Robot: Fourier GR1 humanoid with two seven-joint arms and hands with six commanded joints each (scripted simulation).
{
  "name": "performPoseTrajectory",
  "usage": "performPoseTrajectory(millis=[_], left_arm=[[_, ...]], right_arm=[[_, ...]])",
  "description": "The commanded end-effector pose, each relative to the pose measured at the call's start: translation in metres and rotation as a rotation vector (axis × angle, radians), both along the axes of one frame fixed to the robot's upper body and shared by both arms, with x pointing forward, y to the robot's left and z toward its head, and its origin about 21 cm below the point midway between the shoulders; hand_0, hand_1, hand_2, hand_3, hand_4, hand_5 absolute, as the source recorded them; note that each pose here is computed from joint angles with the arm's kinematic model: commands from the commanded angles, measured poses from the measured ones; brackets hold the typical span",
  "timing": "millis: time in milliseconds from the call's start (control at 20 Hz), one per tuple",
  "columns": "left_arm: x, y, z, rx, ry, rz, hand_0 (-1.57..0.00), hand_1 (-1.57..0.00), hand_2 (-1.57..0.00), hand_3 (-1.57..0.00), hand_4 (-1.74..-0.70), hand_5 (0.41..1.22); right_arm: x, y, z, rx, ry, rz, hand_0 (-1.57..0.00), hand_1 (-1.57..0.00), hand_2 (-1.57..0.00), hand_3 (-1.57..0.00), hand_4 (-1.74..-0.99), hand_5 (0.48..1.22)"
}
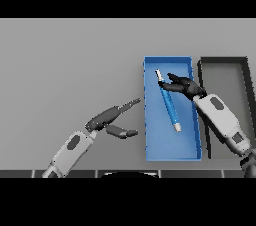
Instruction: Pick up the blue pipe and place it into the blue bin.
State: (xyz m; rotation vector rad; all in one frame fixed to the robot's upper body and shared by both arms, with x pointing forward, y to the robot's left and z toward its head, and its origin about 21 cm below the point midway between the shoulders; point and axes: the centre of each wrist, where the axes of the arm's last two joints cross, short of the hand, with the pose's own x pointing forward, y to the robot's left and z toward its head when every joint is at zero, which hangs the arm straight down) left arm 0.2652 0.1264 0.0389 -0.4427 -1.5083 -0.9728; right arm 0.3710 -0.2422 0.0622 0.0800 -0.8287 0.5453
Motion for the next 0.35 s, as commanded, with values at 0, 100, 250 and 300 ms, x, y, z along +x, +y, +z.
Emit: performPoseTrajectory(millis=[0,100,250,300], left_arm=[[-0.001,-0.002,-0.001,0.002,0.009,-0.004,0.0,0.0,0.0,0.0,-0.92,0.465],[-0.001,-0.003,-0.001,-0.009,0.007,0.005,0.0,0.0,0.0,0.0,-0.92,0.464],[-0.015,-0.004,0.002,-0.025,-0.007,-0.011,0.0,0.0,0.0,0.0,-0.92,0.469],[-0.016,-0.003,0.007,-0.031,-0.005,-0.01,0.0,0.0,0.0,0.0,-0.92,0.468]], right_arm=[[0.0,0.0,-0.001,-0.001,0.003,-0.004,-0.01,-0.01,-0.01,-0.01,-1.127,0.68],[0.0,-0.001,-0.004,-0.009,0.011,-0.003,-0.01,-0.01,-0.01,-0.01,-1.129,0.672],[0.0,-0.001,-0.003,0.007,0.013,0.01,-0.01,-0.01,-0.01,-0.01,-1.129,0.678],[0.001,0.002,-0.002,0.014,0.012,0.016,-0.01,-0.01,-0.01,-0.01,-1.129,0.677]])
